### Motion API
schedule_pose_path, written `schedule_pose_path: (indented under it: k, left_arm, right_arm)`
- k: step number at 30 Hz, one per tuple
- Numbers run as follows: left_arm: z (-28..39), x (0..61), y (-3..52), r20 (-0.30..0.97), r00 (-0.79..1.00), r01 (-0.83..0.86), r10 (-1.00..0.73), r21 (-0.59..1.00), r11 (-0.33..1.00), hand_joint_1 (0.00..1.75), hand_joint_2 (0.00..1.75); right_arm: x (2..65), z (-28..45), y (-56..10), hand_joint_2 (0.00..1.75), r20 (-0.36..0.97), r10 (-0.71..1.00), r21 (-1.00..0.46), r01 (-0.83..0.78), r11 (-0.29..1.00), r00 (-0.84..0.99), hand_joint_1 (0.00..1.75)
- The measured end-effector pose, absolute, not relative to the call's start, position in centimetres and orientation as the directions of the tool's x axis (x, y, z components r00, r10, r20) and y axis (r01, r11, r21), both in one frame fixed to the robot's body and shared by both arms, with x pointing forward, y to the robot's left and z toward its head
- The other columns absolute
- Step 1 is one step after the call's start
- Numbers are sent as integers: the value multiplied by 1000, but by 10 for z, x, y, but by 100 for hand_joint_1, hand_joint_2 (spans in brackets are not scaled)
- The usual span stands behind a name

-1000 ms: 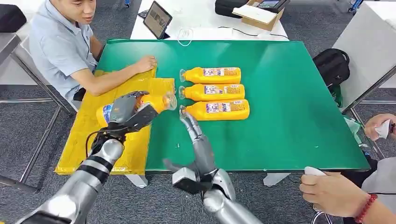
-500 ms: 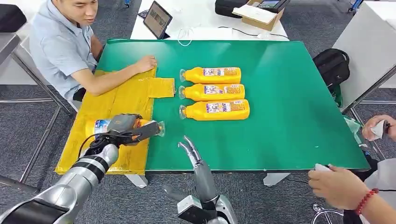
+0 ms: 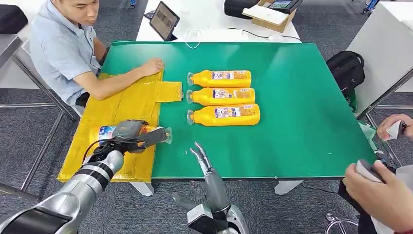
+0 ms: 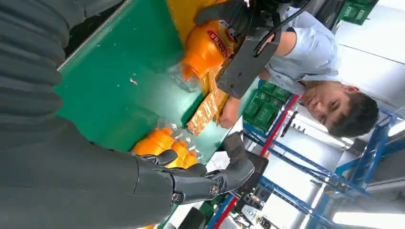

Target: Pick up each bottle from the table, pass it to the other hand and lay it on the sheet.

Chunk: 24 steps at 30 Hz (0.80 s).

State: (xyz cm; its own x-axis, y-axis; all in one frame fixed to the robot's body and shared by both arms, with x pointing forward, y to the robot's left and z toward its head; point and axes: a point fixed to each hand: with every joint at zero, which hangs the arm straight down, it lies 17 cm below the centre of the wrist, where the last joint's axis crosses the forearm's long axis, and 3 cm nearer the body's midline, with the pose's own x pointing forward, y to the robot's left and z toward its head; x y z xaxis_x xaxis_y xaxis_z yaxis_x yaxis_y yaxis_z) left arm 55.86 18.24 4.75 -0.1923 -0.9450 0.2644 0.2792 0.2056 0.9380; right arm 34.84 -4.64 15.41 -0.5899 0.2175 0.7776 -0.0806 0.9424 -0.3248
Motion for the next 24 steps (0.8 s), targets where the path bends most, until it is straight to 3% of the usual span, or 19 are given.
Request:
schedule_pose_path:
  k: [5, 10, 15, 18, 24]
  left_arm:
    - [39, 551, 167, 380, -214, 394, -900, 877, 276, 0, 175]
    - [53, 544, 145, 626, -219, 467, -749, 741, 483, 0, 175]
    - [95, 559, 152, 808, -184, 398, -560, 582, 709, 0, 175]
    - [118, 561, 156, 835, -220, 333, -504, 550, 766, 0, 175]
    - [183, 549, 158, 772, -400, 134, -494, 583, 802, 0, 175]
  right_arm:
    - [355, 157, -55, 175, 795, 203, -281, -49, 959, -572, 0]
    - [363, 164, -59, 175, 802, 185, -241, -24, 970, -568, 0]
    - [372, 164, -59, 175, 783, 209, -277, -28, 961, -586, 0]
    - [374, 159, -61, 175, 758, 249, -336, -34, 941, -603, 0]
    - [379, 153, -72, 175, 729, 304, -399, -20, 917, -614, 0]
